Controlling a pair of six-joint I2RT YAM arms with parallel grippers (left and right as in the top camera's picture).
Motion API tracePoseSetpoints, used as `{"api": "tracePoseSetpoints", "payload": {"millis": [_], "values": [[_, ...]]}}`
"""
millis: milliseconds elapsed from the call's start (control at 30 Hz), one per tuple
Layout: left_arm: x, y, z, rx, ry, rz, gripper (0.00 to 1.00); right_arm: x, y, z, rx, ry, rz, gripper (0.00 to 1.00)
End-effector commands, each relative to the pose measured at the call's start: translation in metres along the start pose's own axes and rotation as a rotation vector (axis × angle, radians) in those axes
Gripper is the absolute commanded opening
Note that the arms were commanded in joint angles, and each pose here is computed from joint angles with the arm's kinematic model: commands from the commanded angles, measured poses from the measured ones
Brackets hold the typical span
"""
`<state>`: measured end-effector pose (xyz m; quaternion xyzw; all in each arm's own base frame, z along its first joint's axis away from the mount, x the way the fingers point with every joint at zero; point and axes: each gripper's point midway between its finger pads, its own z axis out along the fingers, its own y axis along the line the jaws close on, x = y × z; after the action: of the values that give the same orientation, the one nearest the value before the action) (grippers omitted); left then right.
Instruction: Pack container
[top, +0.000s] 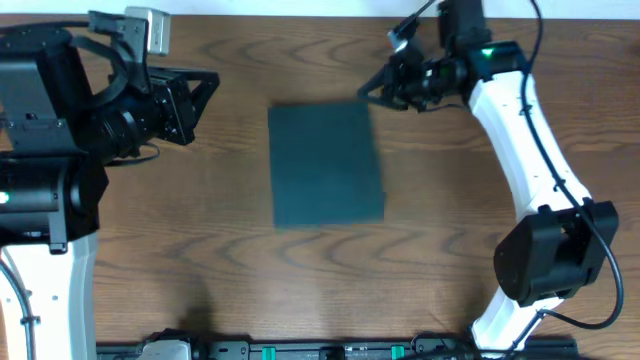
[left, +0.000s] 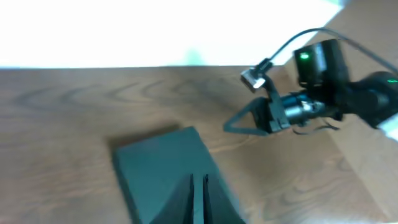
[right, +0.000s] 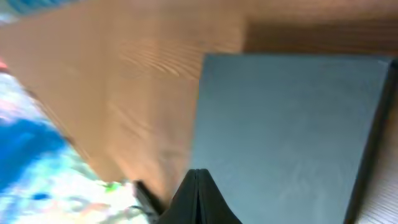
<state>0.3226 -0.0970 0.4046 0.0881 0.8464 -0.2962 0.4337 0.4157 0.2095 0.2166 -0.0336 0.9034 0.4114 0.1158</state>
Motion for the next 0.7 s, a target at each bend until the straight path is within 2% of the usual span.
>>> {"api": "tracePoseSetpoints", "payload": {"millis": [0,200,300,467,667], "values": [[0.011,0.031,0.015,-0.109,0.065,-0.044,0.06,0.001,0.012,-0.006,0.11,-0.054,-0.178,0.01],[0.051,0.06,0.048,-0.13,0.27,-0.161,0.06,-0.008,0.021,-0.021,0.219,-0.153,-0.25,0.01],[0.07,0.075,0.065,-0.132,0.366,-0.191,0.06,-0.005,0.013,-0.024,0.26,-0.144,-0.234,0.01],[0.093,0.08,0.096,-0.085,0.482,-0.116,0.06,0.005,-0.008,-0.023,0.367,-0.104,-0.196,0.01],[0.13,0.077,0.139,-0.009,0.634,-0.023,0.06,0.021,-0.021,-0.006,0.406,-0.018,-0.179,0.01]]}}
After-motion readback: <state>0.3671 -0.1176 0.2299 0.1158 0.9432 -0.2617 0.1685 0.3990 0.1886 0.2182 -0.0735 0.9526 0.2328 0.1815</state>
